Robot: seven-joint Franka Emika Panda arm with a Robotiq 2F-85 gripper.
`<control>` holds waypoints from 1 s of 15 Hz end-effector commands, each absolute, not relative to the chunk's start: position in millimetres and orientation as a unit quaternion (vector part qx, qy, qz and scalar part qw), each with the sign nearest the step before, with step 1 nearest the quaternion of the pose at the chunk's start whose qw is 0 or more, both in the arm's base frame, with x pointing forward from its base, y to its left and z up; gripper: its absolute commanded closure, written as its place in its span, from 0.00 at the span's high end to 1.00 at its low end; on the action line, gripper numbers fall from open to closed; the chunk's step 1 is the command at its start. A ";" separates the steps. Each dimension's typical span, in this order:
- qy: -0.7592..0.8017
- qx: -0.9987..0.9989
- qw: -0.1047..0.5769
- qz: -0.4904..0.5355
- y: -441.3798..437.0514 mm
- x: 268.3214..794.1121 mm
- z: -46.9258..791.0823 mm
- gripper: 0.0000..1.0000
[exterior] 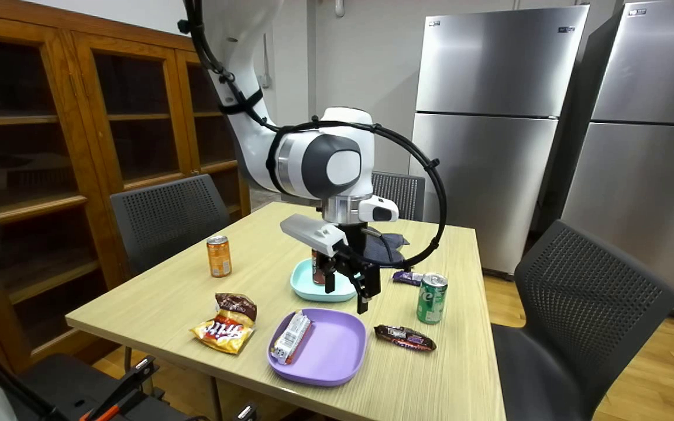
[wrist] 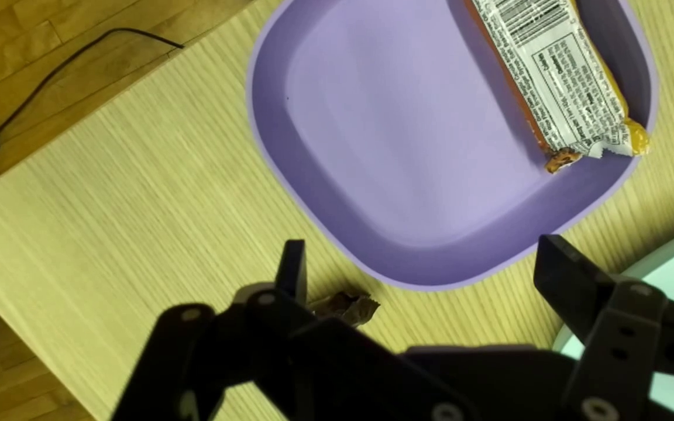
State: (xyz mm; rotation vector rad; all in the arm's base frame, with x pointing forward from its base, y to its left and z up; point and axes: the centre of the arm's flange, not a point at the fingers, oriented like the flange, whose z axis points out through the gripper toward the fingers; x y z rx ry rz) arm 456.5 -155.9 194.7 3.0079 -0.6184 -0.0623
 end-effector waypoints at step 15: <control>-0.458 0.888 0.029 -0.016 -206.3 519.6 152.8 1.00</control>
